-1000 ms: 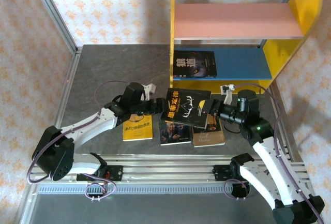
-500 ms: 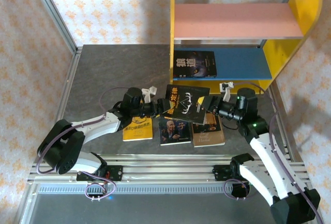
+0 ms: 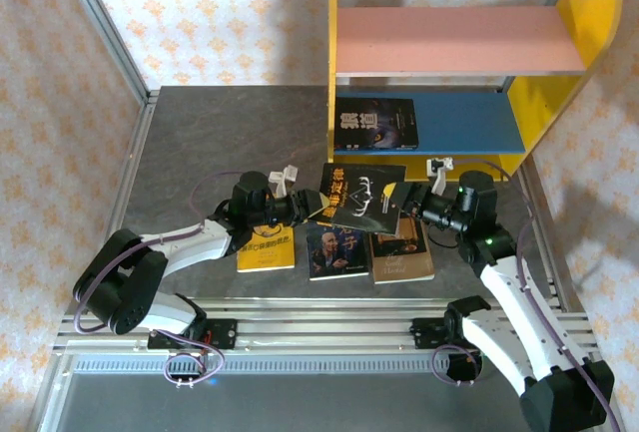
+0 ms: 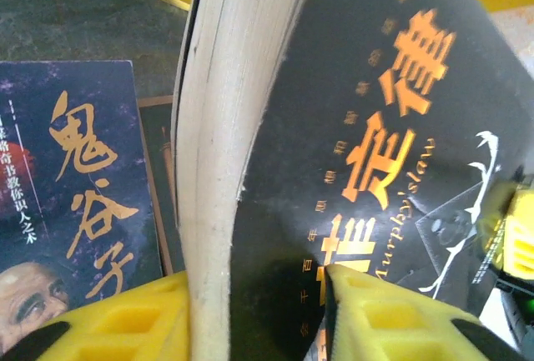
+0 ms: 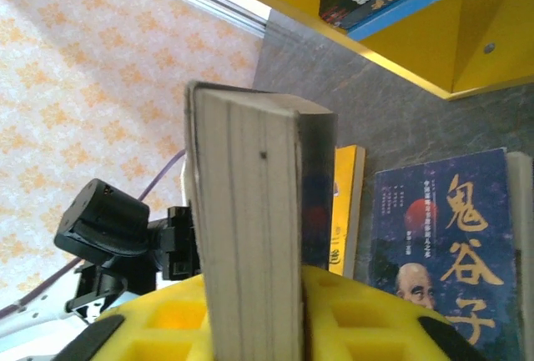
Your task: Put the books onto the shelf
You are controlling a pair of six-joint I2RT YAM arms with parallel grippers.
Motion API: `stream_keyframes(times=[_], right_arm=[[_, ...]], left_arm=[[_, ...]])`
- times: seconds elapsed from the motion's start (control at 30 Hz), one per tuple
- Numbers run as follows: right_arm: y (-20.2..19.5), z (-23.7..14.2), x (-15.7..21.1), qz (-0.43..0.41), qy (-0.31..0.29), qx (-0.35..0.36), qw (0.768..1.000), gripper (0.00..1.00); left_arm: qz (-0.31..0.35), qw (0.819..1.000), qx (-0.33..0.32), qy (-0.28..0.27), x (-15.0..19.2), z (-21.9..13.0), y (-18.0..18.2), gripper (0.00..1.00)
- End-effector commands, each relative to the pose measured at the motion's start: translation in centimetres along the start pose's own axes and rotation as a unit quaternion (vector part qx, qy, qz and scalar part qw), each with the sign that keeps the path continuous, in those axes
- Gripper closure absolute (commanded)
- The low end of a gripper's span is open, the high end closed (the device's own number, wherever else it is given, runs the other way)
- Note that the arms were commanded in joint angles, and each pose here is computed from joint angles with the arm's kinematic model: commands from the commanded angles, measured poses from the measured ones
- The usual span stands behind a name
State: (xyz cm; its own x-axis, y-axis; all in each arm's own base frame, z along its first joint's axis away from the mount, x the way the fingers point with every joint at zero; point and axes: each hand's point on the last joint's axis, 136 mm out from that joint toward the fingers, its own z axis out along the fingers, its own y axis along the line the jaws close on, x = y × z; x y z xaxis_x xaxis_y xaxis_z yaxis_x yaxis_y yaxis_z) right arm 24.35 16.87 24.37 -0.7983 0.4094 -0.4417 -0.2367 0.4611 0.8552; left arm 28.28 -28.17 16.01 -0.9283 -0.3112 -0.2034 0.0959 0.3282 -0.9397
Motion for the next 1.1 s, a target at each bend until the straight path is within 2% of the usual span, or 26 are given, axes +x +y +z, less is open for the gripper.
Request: stream_keyframes(times=[0.0, 0.1, 0.23, 0.37, 0.6, 0.73, 1.07], right_arm=[[-0.2, 0.1, 1.1, -0.010, 0.017, -0.002, 1.000, 0.70], [-1.0, 0.1, 1.3, -0.002, 0.018, 0.014, 1.000, 0.62], [-2.2, 0.1, 1.6, 0.015, 0.018, 0.036, 0.999, 0.57], [-3.1, 0.0, 2.2, 0.033, 0.020, 0.048, 0.998, 0.53], [-4.1, -0.3, 3.0, 0.069, 0.005, 0.048, 0.996, 0.32], [-4.3, -0.6, 3.4, 0.088, -0.004, 0.039, 0.995, 0.25], [-5.1, 0.2, 4.1, 0.110, -0.002, 0.040, 0.993, 0.23]], left_arm=[[0.048, 0.996, 0.072, 0.013, 0.5, -0.2, -4.2, 0.72], [0.053, 0.996, 0.074, 0.002, 0.2, -0.5, -4.5, 0.80], [0.068, 0.995, 0.069, -0.025, -0.2, -1.4, -5.0, 0.86], [0.091, 0.993, 0.028, -0.075, -1.1, -3.1, -4.5, 0.90], [0.117, 0.980, 0.009, -0.162, -2.4, -6.3, -5.5, 0.94], [0.132, 0.973, 0.005, -0.188, -2.6, -6.9, -6.1, 0.94], [0.139, 0.974, 0.030, -0.179, -2.3, -4.9, -7.0, 0.94]])
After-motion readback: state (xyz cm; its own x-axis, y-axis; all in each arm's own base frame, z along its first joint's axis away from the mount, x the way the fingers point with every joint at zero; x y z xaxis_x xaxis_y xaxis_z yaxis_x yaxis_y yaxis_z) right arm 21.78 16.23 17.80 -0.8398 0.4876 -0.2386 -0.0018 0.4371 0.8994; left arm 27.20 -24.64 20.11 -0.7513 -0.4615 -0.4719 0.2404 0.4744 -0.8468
